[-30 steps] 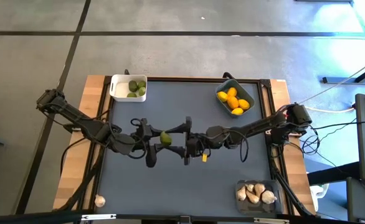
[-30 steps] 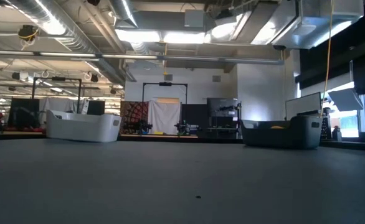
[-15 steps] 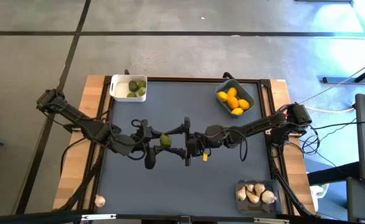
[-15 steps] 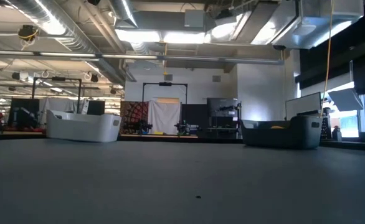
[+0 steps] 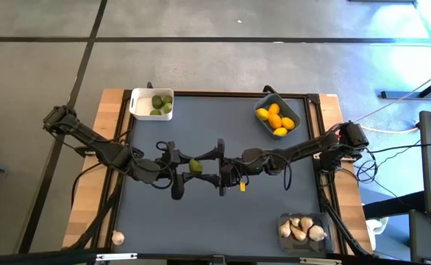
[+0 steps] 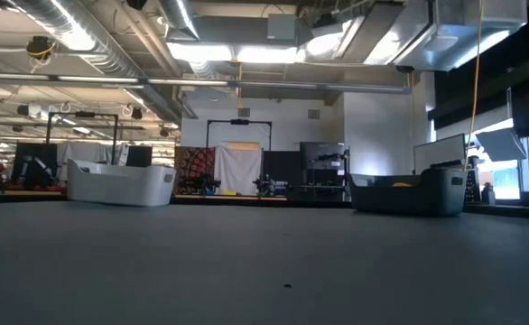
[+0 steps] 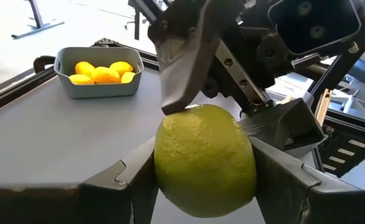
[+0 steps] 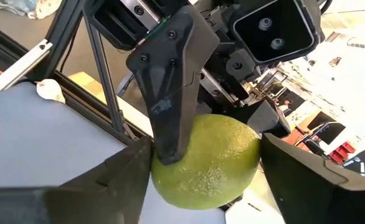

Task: Sort produce into baskets
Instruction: Put the lime into the white bin, then put the white garlic into the black bin

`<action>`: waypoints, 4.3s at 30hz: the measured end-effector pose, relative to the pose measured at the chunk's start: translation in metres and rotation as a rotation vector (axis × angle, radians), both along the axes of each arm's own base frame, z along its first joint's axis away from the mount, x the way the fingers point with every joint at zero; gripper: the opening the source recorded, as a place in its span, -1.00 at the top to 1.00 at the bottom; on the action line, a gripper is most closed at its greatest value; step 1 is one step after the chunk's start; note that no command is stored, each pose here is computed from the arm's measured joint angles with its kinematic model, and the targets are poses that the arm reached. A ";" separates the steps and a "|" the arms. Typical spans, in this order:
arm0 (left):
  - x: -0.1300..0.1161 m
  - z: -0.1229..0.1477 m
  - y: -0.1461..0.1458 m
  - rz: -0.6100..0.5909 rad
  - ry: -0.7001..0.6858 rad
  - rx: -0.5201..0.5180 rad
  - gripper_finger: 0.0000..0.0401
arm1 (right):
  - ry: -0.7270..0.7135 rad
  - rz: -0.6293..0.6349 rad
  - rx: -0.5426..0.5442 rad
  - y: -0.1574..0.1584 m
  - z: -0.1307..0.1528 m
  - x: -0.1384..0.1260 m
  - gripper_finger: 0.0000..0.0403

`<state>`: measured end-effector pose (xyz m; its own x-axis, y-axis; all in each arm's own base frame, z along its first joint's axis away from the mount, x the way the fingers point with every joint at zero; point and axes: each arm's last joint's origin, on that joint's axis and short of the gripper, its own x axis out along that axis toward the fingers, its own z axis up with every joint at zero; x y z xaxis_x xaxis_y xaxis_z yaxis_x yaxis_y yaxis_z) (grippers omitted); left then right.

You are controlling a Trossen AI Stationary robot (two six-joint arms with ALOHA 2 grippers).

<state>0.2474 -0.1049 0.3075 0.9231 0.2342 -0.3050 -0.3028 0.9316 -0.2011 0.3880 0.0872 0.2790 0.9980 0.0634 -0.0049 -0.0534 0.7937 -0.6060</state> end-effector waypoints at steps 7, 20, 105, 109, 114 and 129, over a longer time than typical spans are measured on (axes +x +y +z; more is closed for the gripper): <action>0.000 0.001 0.001 0.003 0.002 0.026 -0.05 | 0.002 -0.019 -0.014 0.000 0.000 0.000 -0.04; -0.001 0.002 0.000 -0.018 0.005 0.061 -0.39 | 0.024 -0.020 -0.015 0.000 -0.005 0.000 0.00; -0.078 -0.075 0.270 0.842 1.078 -0.084 0.01 | 0.475 -0.618 0.679 0.003 -0.104 -0.053 -0.53; -0.079 -0.090 0.286 0.845 1.148 -0.106 0.01 | 0.475 -0.618 0.679 0.003 -0.104 -0.053 -0.53; -0.079 -0.104 0.296 0.852 1.195 -0.129 -0.03 | 0.476 -0.618 0.678 0.003 -0.104 -0.053 -0.53; -0.075 -0.096 0.283 0.784 1.219 -0.078 -0.42 | 0.482 -0.620 0.668 0.003 -0.106 -0.053 -0.53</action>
